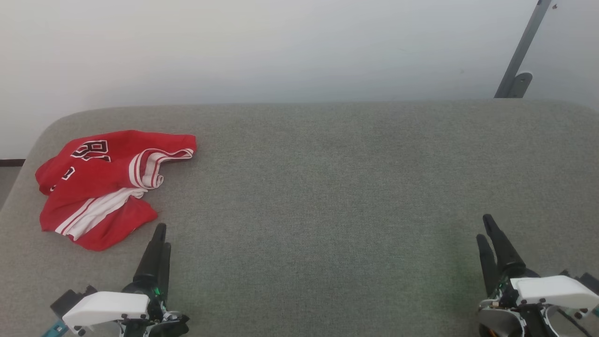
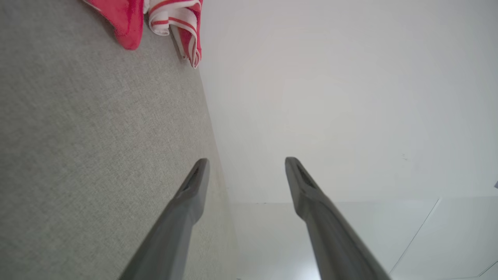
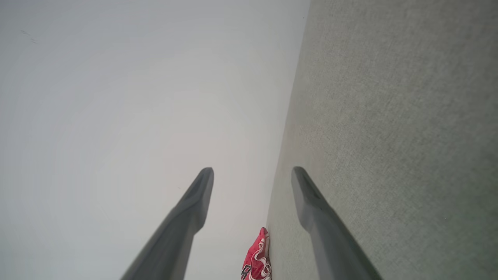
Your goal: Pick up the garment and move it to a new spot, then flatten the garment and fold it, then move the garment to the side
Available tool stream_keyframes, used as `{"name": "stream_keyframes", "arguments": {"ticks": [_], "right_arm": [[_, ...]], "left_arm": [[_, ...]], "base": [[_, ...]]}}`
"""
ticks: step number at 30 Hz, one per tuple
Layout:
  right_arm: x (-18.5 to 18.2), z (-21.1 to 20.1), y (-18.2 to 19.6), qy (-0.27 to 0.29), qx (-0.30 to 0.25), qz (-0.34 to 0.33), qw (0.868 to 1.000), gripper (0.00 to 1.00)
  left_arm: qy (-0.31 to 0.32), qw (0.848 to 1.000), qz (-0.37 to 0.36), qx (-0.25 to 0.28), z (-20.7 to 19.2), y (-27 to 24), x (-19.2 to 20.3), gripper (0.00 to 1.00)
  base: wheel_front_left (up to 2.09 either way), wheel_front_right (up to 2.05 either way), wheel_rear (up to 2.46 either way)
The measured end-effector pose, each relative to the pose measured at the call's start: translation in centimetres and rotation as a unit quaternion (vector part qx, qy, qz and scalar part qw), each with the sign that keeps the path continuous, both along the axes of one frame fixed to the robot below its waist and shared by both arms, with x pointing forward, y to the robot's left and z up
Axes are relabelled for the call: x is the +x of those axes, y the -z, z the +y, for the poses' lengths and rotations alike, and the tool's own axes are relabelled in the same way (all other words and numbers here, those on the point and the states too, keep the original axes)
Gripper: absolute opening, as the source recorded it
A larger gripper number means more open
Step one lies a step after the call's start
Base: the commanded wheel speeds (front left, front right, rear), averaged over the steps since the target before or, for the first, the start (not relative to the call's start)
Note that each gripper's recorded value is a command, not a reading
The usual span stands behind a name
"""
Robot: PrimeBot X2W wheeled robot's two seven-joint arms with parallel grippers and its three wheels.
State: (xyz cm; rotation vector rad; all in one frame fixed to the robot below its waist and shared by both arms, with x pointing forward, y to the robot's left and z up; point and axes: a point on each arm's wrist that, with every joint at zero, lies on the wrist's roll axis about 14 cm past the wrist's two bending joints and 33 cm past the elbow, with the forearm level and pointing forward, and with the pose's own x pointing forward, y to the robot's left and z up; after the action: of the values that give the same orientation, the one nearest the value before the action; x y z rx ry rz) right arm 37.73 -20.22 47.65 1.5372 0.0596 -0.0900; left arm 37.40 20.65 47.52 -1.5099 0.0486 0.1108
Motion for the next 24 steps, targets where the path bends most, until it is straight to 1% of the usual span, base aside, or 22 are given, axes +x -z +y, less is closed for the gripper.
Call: {"name": "stream_keyframes", "arguments": {"ticks": [9,14,18,24], "right_arm": [[0.6,-0.1,-0.8,-0.003,-0.062,-0.008,0.998,1.0],[1.1,0.0,-1.5,-0.01,-0.104,-0.018,0.994,1.0],[1.3,-0.3,-1.9,-0.013,-0.149,-0.023,0.988,1.0],[1.7,0.1,-2.9,-0.022,-0.216,-0.038,0.975,1.0]], "left_arm": [[-0.004,0.997,-0.002,0.078,0.4,-0.4,0.2,1.0],[-0.004,0.991,-0.004,0.133,0.6,-0.8,0.3,1.0],[-0.005,0.985,-0.007,0.172,0.7,-1.2,0.4,1.0],[-0.011,0.971,-0.013,0.239,1.2,-1.9,0.4,1.0]], "base": [[0.0,0.0,0.0],[0.0,0.0,0.0],[0.0,0.0,0.0],[0.0,0.0,0.0]]}}
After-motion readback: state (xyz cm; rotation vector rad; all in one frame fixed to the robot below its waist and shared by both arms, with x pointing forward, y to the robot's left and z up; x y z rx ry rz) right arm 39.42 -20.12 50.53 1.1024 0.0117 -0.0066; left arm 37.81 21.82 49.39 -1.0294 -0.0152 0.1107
